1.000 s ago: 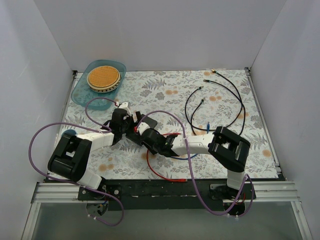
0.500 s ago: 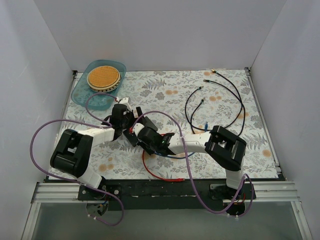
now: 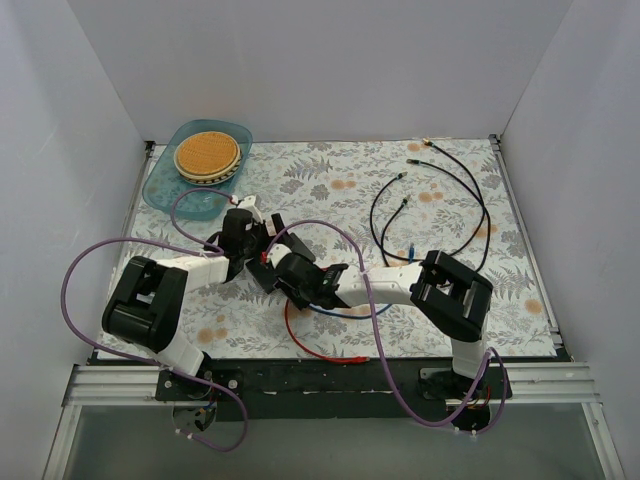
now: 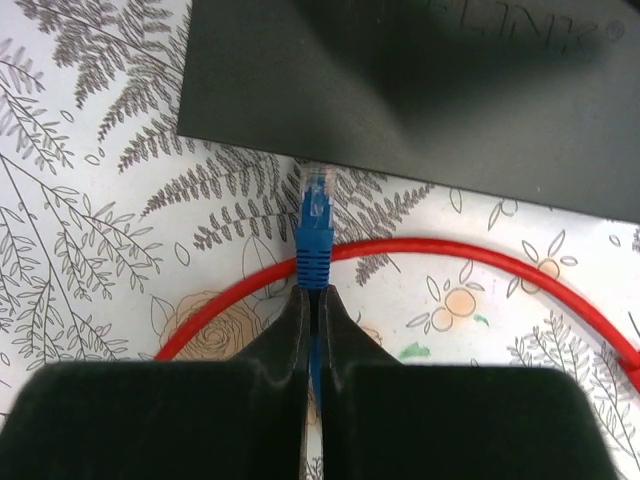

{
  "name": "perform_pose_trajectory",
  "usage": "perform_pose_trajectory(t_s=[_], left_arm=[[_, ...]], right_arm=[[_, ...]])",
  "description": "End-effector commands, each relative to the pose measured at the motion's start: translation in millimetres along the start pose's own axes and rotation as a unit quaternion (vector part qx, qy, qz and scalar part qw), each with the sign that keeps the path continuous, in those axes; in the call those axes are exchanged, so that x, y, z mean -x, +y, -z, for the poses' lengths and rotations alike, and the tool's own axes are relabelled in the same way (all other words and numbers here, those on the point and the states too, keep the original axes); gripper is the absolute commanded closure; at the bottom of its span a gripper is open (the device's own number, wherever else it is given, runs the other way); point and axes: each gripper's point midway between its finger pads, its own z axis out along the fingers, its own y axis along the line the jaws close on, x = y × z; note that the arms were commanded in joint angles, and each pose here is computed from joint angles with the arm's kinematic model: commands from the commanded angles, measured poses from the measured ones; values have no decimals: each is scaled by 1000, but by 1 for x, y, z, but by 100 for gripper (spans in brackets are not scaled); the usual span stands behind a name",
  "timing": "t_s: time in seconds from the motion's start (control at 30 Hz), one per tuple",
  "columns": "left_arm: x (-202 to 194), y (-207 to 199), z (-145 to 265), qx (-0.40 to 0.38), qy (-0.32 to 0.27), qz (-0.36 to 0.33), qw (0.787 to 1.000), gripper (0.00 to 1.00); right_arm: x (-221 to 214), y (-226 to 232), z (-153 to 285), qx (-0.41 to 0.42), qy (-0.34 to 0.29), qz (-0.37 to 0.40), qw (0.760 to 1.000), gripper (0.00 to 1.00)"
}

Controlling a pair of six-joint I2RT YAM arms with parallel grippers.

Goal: Insert the plug into the switch port

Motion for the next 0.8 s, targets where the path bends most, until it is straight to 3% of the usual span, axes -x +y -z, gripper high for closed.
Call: perform_pose_trajectory(t_s=[0.0, 0.13, 0.77], left_arm=[[-4, 1, 7, -2, 4, 7, 1000, 6], [-2, -1, 8, -8, 4, 9, 1000, 6], [-22, 0, 7, -22, 29, 22, 999, 7]], right_arm=[[-7, -8, 1, -26, 36, -12, 999, 99], [-6, -7, -1, -34, 49, -19, 998, 99], [36, 1, 15, -12, -22, -50, 998, 99]])
